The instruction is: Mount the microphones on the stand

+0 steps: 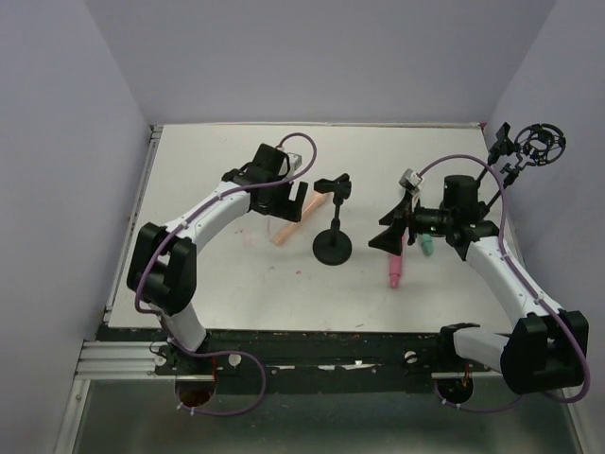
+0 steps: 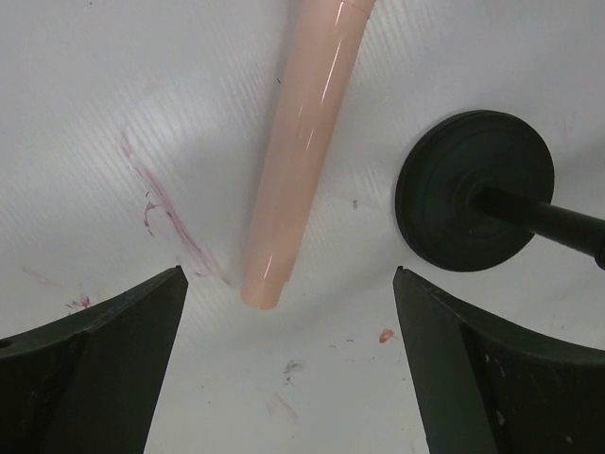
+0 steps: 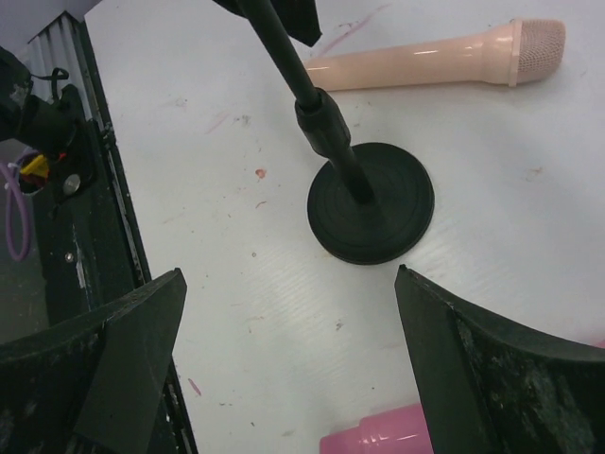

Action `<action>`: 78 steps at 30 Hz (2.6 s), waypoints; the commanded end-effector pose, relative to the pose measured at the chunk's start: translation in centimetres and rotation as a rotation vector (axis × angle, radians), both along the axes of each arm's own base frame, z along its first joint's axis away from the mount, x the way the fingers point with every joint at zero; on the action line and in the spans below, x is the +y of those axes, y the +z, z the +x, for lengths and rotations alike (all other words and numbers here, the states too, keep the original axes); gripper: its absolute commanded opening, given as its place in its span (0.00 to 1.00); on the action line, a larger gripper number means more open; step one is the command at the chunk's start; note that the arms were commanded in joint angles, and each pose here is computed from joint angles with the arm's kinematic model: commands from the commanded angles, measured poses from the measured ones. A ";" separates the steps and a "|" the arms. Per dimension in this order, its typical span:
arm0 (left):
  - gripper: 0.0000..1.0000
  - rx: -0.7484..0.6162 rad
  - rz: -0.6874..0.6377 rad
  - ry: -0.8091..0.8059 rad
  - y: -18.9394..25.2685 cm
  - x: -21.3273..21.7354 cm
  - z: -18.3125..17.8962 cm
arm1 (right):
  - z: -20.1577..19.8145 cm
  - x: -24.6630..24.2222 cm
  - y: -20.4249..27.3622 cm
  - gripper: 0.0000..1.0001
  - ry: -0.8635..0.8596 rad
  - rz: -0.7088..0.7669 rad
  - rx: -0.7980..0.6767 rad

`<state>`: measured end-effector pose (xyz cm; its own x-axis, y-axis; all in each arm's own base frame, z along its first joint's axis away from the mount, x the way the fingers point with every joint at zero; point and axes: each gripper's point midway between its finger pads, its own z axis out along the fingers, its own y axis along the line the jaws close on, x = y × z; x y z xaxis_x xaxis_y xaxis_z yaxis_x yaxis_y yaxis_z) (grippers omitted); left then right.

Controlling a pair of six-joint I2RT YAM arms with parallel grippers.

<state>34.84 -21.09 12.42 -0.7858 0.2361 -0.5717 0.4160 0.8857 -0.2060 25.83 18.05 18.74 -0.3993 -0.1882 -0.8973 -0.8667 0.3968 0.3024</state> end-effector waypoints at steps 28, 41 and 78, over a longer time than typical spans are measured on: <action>0.72 0.212 0.303 -0.004 -9.5 -2.3 2.2 | 0.8 -0.8 0.9 1.00 -0.013 0.030 -0.005; 0.52 0.236 0.326 0.018 -10.2 -1.9 1.8 | 0.7 -1.1 1.1 1.00 -0.010 0.044 0.001; 0.00 -0.518 -0.336 0.140 21.4 2.8 -4.4 | -0.9 -1.5 17.1 1.00 0.121 0.023 -0.145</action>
<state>32.04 -18.16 25.21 -0.5807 -0.0130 -0.8140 0.3206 0.9154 -0.2434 26.11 16.08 32.72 -0.1970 -0.2549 -0.9467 -0.9419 0.3172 0.1106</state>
